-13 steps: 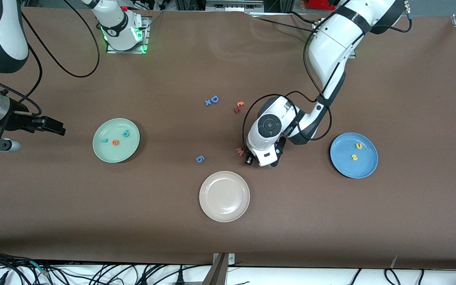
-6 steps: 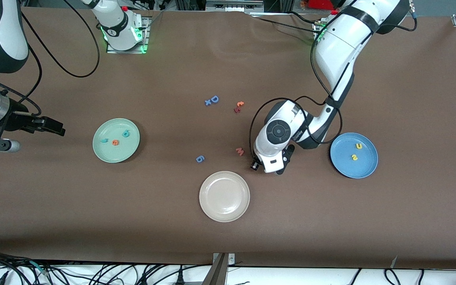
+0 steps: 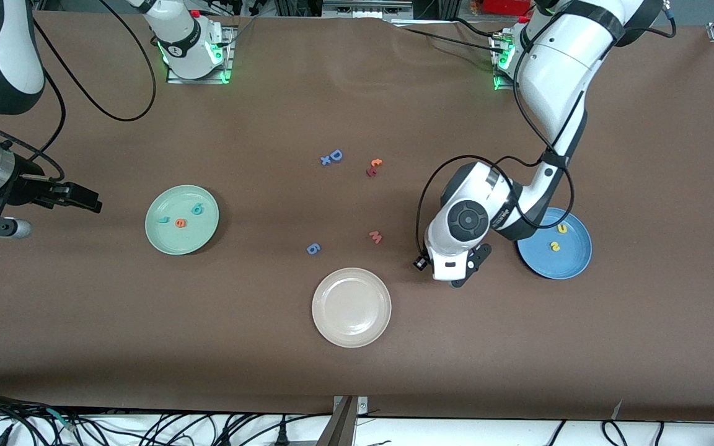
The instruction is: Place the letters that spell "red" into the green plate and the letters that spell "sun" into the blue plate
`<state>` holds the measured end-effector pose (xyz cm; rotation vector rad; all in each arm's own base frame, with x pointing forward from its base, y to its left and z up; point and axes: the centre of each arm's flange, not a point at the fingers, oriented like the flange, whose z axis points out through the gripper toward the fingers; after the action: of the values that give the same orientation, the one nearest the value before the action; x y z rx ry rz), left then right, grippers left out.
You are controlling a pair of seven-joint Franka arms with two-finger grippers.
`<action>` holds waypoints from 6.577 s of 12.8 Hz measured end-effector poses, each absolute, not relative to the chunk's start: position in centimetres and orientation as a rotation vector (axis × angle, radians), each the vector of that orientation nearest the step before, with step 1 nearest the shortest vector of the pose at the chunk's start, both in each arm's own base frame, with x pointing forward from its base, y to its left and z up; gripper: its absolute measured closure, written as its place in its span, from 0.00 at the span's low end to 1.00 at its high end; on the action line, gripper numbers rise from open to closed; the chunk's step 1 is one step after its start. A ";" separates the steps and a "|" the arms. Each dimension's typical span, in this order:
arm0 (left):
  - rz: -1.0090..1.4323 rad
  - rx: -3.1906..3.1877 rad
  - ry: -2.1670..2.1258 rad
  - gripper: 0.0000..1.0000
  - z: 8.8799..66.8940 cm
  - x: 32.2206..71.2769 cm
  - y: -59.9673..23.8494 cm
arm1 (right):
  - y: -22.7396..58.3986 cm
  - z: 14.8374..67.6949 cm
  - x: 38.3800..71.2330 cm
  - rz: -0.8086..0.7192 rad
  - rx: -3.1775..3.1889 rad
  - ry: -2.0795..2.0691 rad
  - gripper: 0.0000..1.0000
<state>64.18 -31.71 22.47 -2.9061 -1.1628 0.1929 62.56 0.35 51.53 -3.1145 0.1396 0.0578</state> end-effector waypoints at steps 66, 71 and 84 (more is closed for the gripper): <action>-0.007 -3.005 -0.215 0.00 52.0 58.5 -7.5 | 0.5 50.4 63.2 0.041 -3.150 0.183 0.00; -0.083 -3.091 -0.133 0.00 59.1 55.9 -3.9 | 0.5 50.2 63.2 0.049 -3.149 0.187 0.00; -0.048 -3.088 -0.048 0.00 58.6 56.5 -0.1 | 0.5 51.1 63.1 0.020 -3.148 0.188 0.00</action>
<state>56.53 -0.11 58.59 -3.0881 -0.0476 -0.0485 63.13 0.52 51.14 -3.1482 0.1883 0.0199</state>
